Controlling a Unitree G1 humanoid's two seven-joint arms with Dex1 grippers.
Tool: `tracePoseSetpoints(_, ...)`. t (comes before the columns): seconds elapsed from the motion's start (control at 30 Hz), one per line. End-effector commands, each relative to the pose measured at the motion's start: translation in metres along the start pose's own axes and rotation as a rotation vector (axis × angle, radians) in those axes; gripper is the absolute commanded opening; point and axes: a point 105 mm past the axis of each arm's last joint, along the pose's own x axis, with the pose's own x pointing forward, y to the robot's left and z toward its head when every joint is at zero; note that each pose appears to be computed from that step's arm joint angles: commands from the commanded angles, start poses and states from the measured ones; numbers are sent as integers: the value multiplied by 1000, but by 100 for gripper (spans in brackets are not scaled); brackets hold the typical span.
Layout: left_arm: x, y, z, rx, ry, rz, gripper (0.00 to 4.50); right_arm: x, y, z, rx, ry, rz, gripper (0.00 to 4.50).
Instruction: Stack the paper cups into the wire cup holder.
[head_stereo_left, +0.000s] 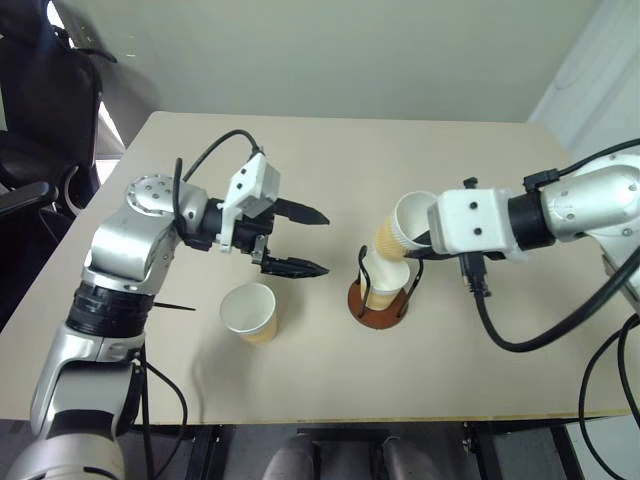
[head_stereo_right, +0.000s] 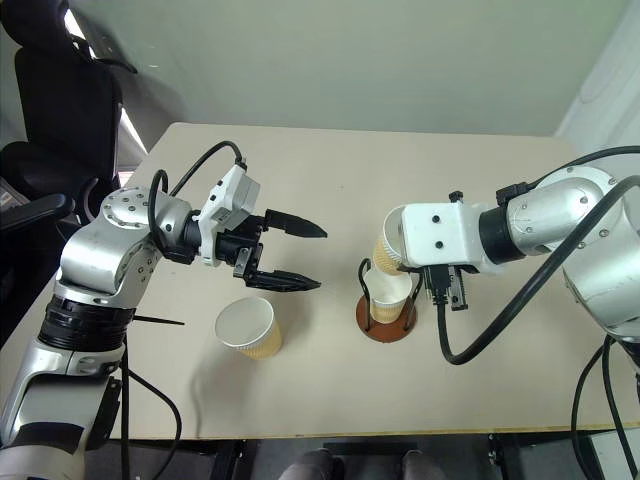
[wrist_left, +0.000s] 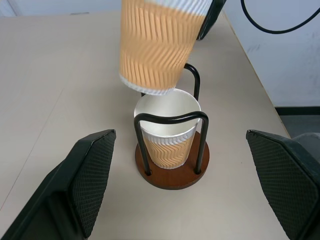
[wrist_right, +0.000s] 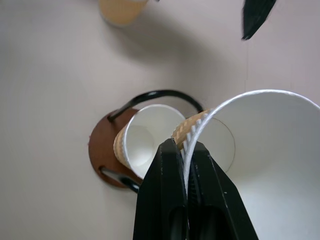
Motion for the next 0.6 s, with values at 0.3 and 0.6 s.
tracePoseSetpoints(0.3,-5,0,10,39,-9,13,450,12,9,-13,-42,40,33,2)
tracePoseSetpoints(0.6,-6,0,9,38,-9,24,450,24,10,-10,-90,25,64,2)
